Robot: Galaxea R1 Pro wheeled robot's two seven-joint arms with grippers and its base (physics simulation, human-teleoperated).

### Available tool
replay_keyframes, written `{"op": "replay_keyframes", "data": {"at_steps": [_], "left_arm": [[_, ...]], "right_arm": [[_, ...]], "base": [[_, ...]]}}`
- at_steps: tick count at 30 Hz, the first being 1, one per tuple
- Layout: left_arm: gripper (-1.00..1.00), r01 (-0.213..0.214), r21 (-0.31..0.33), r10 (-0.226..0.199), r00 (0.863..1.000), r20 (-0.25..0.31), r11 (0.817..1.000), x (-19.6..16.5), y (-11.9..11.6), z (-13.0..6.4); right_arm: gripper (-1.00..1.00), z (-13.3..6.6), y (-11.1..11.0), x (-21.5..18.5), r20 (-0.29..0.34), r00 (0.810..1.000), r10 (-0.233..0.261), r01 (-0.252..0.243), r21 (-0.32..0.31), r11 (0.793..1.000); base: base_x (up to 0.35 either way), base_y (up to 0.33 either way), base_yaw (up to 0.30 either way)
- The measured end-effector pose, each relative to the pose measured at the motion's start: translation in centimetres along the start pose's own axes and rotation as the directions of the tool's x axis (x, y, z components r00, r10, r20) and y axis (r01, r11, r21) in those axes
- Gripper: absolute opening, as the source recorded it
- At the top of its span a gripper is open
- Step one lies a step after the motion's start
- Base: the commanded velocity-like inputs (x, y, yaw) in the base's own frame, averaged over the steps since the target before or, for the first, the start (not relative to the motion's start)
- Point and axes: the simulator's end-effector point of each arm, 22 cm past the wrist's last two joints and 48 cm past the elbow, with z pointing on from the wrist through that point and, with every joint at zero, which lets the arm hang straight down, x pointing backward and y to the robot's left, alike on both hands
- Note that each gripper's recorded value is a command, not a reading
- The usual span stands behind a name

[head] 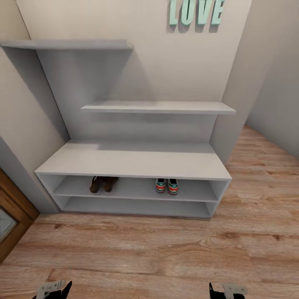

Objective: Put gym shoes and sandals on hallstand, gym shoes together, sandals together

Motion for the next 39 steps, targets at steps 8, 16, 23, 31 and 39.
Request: {"op": "replay_keyframes", "data": {"at_steps": [8, 16, 23, 31, 39], "left_arm": [[1.0, 0.012, -0.021, -0.012, 1.0, -0.021, 1.0, 0.3, -2.2, -0.7], [1.0, 0.021, -0.016, -0.022, 0.994, -0.111, 1.0, 3.9, -3.2, -2.5], [1.0, 0.021, -0.023, -0.024, 0.989, -0.149, 1.0, 6.2, -2.9, -3.9], [1.0, 0.016, -0.023, -0.019, 0.987, -0.16, 1.0, 6.7, -2.5, -4.2], [1.0, 0.006, -0.06, -0.02, 0.972, -0.235, 0.998, 10.9, -1.0, -6.9]], "right_arm": [[1.0, -1.0, -0.8, -1.0, -0.007, 1.0, 0.005, -0.005, 0.035, 0.999], [1.0, -2.8, 0.7, 0.1, -0.036, 0.999, 0.009, -0.009, 0.013, 1.0], [1.0, -3.8, 1.3, 1.8, -0.062, 0.998, 0.01, -0.01, 0.007, 1.0], [1.0, -3.9, 1.7, 2.0, -0.066, 0.998, 0.012, -0.012, 0.002, 1.0], [1.0, -4.0, 1.7, 2.2, -0.07, 0.998, 0.011, -0.011, 0.004, 1.0]], "base": [[0.0, 0.0, 0.0], [0.0, 0.0, 0.0], [0.0, 0.0, 0.0], [0.0, 0.0, 0.0], [0.0, 0.0, 0.0]]}}
